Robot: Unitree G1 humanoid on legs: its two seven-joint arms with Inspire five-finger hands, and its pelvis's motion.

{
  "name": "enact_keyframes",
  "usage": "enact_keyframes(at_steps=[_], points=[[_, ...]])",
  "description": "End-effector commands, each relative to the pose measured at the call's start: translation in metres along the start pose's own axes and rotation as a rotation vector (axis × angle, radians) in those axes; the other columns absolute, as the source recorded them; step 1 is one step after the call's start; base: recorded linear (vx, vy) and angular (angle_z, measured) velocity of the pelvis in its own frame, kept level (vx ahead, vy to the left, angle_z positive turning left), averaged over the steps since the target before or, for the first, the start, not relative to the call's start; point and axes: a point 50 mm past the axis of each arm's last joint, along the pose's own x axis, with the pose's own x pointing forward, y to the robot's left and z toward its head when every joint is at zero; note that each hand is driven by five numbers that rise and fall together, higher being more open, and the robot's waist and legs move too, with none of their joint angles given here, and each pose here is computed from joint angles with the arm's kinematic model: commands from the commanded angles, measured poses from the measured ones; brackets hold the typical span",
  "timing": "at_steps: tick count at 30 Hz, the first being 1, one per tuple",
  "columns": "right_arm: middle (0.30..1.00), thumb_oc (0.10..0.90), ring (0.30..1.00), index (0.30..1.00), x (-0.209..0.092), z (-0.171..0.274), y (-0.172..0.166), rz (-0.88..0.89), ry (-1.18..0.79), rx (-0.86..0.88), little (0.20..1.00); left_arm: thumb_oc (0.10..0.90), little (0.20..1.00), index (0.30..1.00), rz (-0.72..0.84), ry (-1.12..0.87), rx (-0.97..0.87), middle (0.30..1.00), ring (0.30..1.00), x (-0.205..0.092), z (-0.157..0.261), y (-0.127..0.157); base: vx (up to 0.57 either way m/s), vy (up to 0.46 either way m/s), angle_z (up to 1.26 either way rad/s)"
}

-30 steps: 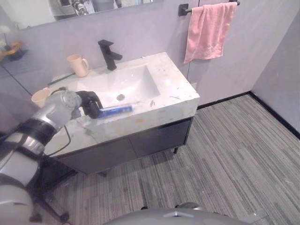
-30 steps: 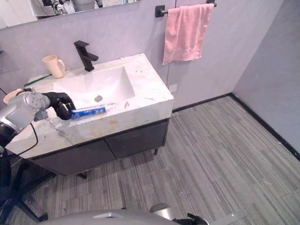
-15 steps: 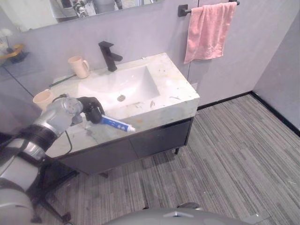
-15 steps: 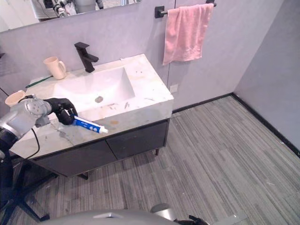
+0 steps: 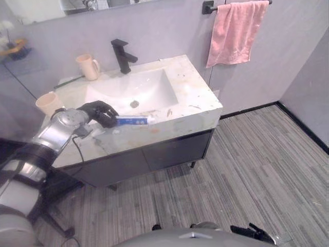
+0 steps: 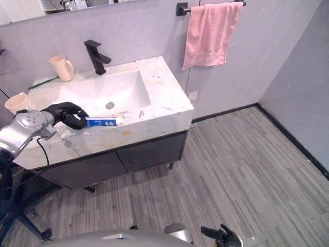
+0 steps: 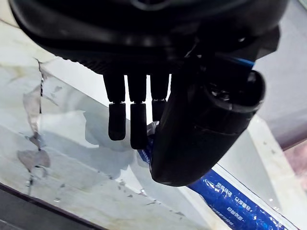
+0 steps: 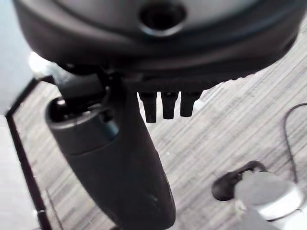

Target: Organize the bathroom.

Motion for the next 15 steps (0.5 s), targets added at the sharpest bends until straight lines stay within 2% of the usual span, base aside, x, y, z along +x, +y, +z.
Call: enact_keyframes(at_steps=[1,4,8,9,11,12,14,15], points=[[0.9,0.8,0.9,0.9,0.0,0.065,-0.032,-0.171,-0.28,0.085,0.9,0.4,0.3,0.3,0.291,-0.307,-0.162,0.3,0.3,-0.03,0.054,0.063,-0.08,-0.017,-0.01],[0.9,0.8,0.9,0.9,-0.009,0.09,-0.045,-0.262,-0.397,0.165,0.9,0.4,0.3,0.3,0.333,-0.392,-0.236,0.3,0.3,-0.039,0.061,0.068,-0.08,-0.012,-0.04],[0.9,0.8,0.9,0.9,-0.048,0.175,-0.086,-0.407,-0.765,0.29,0.9,0.4,0.3,0.3,0.405,-0.544,-0.336,0.3,0.3,-0.056,0.081,0.067,-0.07,0.018,-0.02],[0.9,0.8,0.9,0.9,-0.08,0.214,-0.1,-0.454,-0.999,0.315,0.9,0.4,0.3,0.3,0.428,-0.616,-0.381,0.3,0.3,-0.064,0.089,0.065,-0.05,0.041,-0.05],[0.9,0.8,0.9,0.9,-0.1,0.234,-0.104,-0.462,-1.108,0.328,0.9,0.4,0.3,0.3,0.432,-0.642,-0.412,0.3,0.3,-0.066,0.091,0.064,-0.04,0.051,-0.05],[0.9,0.8,0.9,0.9,-0.14,0.269,-0.106,-0.454,-1.309,0.355,0.9,0.4,0.3,0.3,0.444,-0.698,-0.471,0.3,0.3,-0.07,0.095,0.059,-0.04,0.078,-0.07],[0.9,0.8,0.9,0.9,-0.201,0.303,-0.093,-0.374,-1.647,0.396,0.9,0.4,0.3,0.3,0.453,-0.784,-0.546,0.3,0.3,-0.074,0.103,0.05,-0.05,0.091,-0.1],[0.9,0.8,0.9,0.9,-0.214,0.311,-0.086,-0.335,-1.713,0.403,0.9,0.4,0.3,0.3,0.455,-0.805,-0.56,0.3,0.3,-0.074,0.106,0.047,-0.04,0.078,-0.13]])
